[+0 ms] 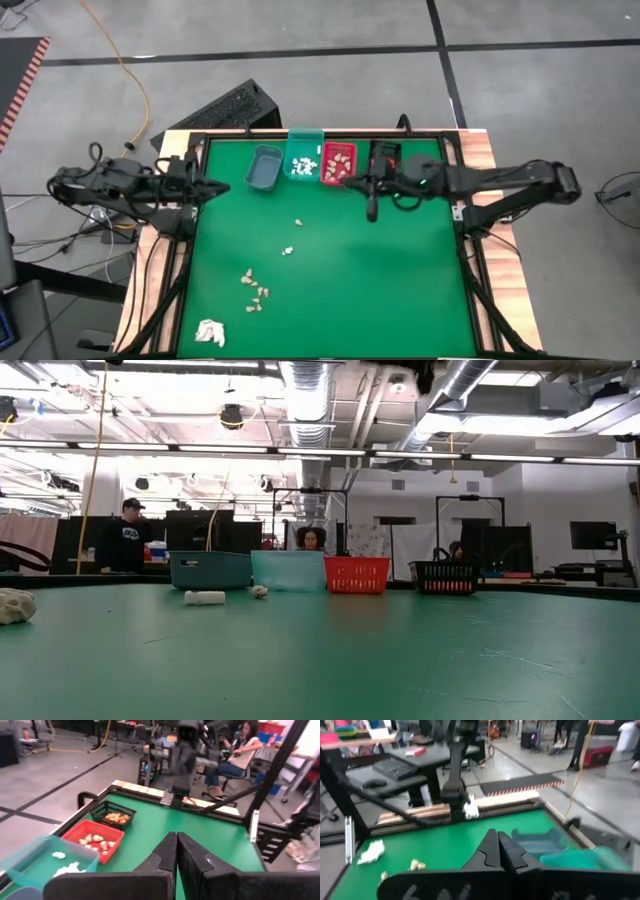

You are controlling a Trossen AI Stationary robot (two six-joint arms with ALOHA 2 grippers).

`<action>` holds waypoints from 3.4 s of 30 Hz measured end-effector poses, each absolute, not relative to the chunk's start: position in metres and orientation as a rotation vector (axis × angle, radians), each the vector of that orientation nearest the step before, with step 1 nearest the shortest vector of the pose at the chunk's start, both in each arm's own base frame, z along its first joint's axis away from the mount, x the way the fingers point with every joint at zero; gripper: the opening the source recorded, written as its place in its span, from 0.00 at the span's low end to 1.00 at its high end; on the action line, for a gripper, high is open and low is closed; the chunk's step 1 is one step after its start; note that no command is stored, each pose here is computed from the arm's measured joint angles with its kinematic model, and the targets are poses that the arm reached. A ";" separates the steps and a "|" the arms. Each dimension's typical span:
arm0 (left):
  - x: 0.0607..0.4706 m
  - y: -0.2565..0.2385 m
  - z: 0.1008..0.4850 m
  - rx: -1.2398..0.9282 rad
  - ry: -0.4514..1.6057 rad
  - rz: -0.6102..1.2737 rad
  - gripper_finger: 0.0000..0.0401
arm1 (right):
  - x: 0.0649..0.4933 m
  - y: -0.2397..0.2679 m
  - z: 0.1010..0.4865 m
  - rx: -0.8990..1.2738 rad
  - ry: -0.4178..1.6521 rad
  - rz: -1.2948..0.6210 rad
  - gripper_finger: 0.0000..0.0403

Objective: Sort Halloween decoration
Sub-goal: Put the white skeleton toy into the light blue bin

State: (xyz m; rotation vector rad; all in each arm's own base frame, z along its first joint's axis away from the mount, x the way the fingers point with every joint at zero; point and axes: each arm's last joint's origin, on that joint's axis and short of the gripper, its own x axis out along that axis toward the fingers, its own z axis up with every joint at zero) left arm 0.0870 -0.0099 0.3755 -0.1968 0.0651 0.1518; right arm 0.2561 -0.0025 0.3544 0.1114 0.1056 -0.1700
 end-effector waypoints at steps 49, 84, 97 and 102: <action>0.084 -0.010 0.356 -0.167 0.264 0.160 0.00 | 0.468 0.033 0.140 -0.063 0.668 0.217 0.60; 0.083 -0.008 0.354 -0.149 0.277 0.207 0.00 | 0.473 0.027 0.141 0.058 0.715 0.162 0.02; 0.083 -0.008 0.353 -0.164 0.284 0.210 0.00 | 0.447 -0.044 0.243 0.041 0.538 -0.021 0.02; 0.083 -0.008 0.353 -0.171 0.284 0.204 0.00 | 0.429 -0.082 0.269 0.049 0.508 -0.144 0.02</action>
